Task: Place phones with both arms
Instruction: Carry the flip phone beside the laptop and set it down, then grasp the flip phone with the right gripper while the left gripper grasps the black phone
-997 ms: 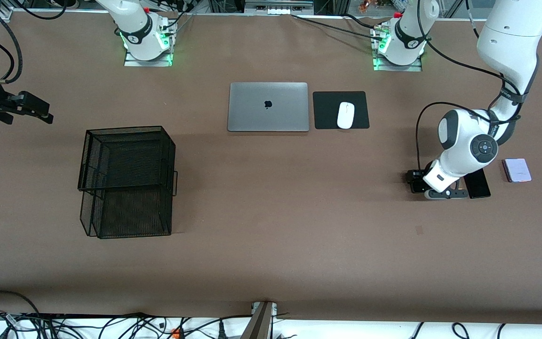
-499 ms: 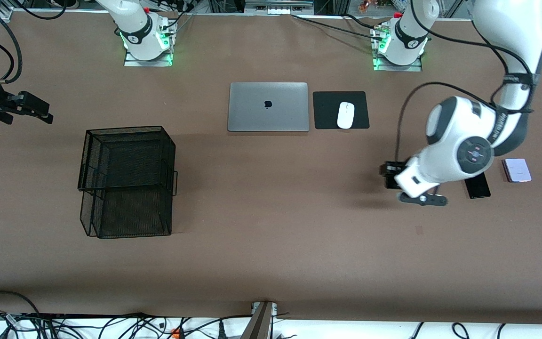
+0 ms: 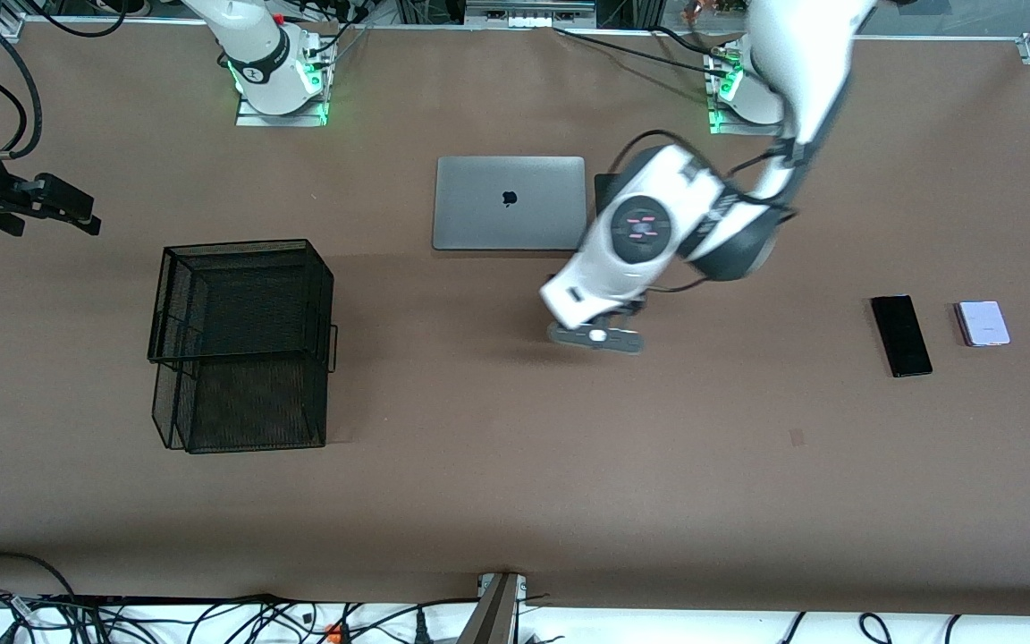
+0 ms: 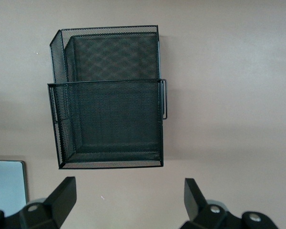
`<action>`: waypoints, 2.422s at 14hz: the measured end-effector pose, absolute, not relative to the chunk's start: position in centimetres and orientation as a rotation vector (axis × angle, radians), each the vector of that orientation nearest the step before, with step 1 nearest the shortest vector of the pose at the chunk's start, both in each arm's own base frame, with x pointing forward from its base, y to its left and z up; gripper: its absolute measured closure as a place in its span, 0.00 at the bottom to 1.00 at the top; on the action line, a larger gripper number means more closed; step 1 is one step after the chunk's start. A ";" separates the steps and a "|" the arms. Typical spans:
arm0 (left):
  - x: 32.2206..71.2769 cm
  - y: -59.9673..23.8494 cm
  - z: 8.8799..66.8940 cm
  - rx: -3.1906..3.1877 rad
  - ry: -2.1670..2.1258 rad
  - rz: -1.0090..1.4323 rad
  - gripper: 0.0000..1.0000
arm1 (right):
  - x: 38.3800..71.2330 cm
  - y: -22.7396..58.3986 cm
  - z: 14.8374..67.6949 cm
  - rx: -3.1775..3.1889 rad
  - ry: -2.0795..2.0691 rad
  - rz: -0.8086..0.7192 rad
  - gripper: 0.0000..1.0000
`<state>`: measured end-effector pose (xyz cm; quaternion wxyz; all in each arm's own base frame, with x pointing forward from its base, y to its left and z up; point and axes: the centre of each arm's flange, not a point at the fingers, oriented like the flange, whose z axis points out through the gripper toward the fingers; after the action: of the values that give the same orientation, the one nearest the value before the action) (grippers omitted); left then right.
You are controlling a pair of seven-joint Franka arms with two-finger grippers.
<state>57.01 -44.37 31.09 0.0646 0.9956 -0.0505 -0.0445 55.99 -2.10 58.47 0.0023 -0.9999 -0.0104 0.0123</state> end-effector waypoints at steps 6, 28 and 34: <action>52.7 -54.9 19.6 2.807 0.079 0.066 0.19 | 56.0 -2.1 58.5 -3.137 -0.033 0.039 0.00; 67.4 -16.9 36.3 3.377 0.206 -0.299 0.00 | 56.5 26.5 46.8 -3.151 -0.058 0.079 0.00; 65.2 -2.1 33.0 3.302 0.058 -0.113 0.00 | 52.0 41.9 35.0 -3.137 0.068 0.031 0.00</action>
<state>65.24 -2.14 33.01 -0.0814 0.9959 0.0174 -0.0341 51.95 41.88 35.00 0.0020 -0.9997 0.0217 0.0098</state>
